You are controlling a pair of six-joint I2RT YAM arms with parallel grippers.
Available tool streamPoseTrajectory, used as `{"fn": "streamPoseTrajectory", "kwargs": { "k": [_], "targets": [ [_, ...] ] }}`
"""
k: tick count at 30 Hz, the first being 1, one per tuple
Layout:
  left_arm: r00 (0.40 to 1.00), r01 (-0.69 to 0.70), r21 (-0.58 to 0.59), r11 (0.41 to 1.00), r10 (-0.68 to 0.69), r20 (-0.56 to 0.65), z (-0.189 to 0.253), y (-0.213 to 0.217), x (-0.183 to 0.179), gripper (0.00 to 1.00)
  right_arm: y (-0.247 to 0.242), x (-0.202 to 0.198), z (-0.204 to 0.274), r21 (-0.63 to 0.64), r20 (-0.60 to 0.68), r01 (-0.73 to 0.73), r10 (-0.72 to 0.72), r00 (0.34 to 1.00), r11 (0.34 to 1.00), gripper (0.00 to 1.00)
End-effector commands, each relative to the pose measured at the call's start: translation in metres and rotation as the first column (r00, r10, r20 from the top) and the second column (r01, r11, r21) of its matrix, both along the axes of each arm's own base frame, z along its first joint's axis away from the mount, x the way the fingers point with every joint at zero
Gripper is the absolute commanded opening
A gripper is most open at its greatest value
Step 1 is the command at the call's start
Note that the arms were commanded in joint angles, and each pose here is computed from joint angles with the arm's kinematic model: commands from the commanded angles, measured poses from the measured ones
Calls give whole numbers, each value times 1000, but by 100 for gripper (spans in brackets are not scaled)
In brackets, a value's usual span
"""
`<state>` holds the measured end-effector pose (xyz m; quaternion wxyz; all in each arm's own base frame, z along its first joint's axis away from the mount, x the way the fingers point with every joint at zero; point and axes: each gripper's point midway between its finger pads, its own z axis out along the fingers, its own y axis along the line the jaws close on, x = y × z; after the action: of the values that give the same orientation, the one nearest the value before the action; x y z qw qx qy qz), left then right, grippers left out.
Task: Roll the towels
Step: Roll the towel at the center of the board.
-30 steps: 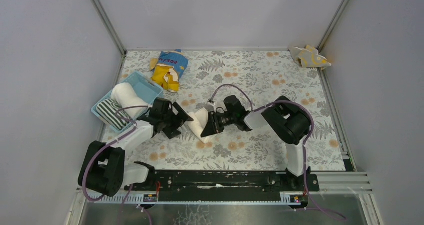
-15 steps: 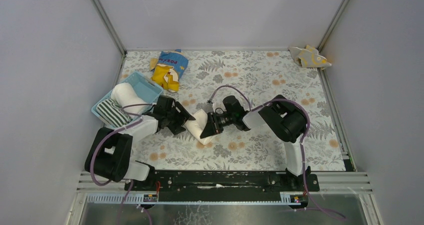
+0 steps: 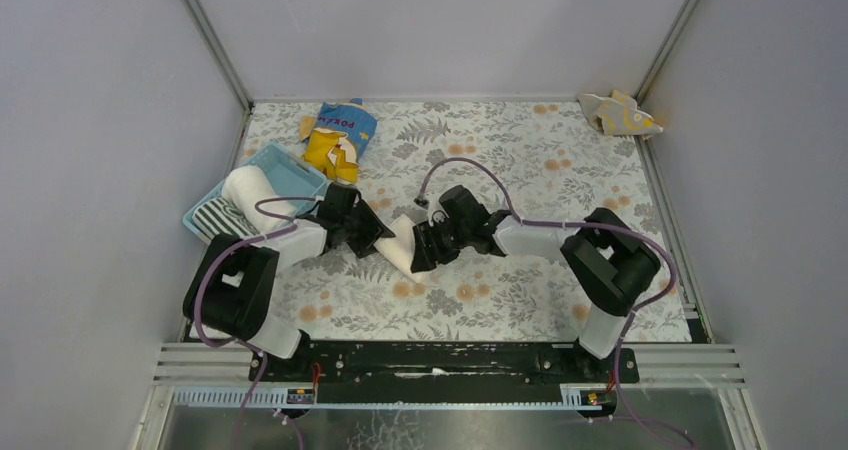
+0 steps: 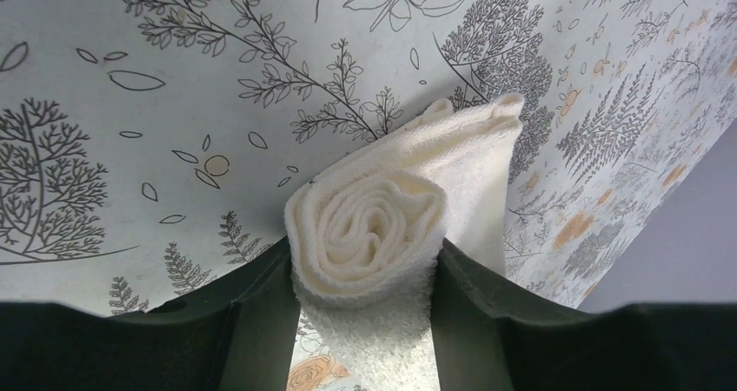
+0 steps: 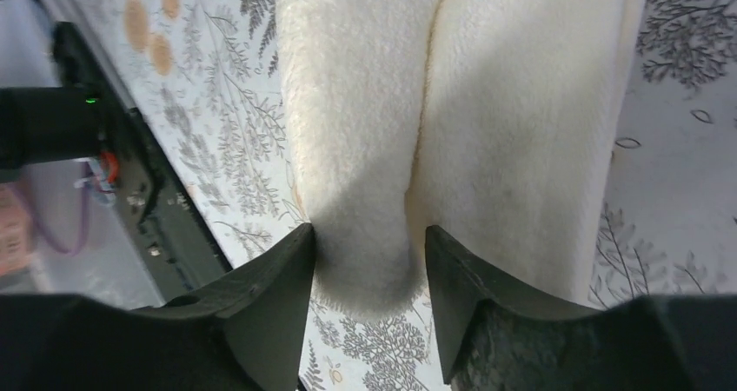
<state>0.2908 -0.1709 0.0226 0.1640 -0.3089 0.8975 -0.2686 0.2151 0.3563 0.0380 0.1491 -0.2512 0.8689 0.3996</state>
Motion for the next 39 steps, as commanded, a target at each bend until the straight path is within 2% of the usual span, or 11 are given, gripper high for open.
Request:
{"fn": "streamPoseTrajectory", "kwargs": {
  "k": [1,4,10,14,16,19,26,35,39],
  "targets": [
    [994,23,159,987,-6,-107,-41,25,-27,48,-20,8,17,-220,249,36,21,968,975,58],
    [994,27,164,986,-9,-110,-41,25,-28,46,-18,13,40,-282,404,69,53,913,957,62],
    [994,36,175,984,-17,-110,-39,26,-27,43,-1,10,77,-358,653,130,148,743,925,67],
    [994,35,179,983,-16,-111,-39,27,-28,43,17,-2,88,-398,726,114,237,645,910,69],
    [994,37,178,983,-18,-111,-39,26,-28,43,25,-8,85,-424,740,106,277,613,900,76],
    [993,44,176,983,-23,-118,-40,26,-28,43,31,-11,60,-505,723,106,352,595,856,78],
    [992,47,175,983,-26,-120,-41,25,-29,43,24,-7,20,-622,686,154,439,580,768,75],
    [993,54,175,983,-34,-113,-38,24,-25,47,2,-13,-27,-717,606,148,504,616,681,66],
    [994,58,185,981,-39,-106,-35,24,-22,49,-9,-18,-47,-755,551,124,520,653,644,58]
  ]
}}
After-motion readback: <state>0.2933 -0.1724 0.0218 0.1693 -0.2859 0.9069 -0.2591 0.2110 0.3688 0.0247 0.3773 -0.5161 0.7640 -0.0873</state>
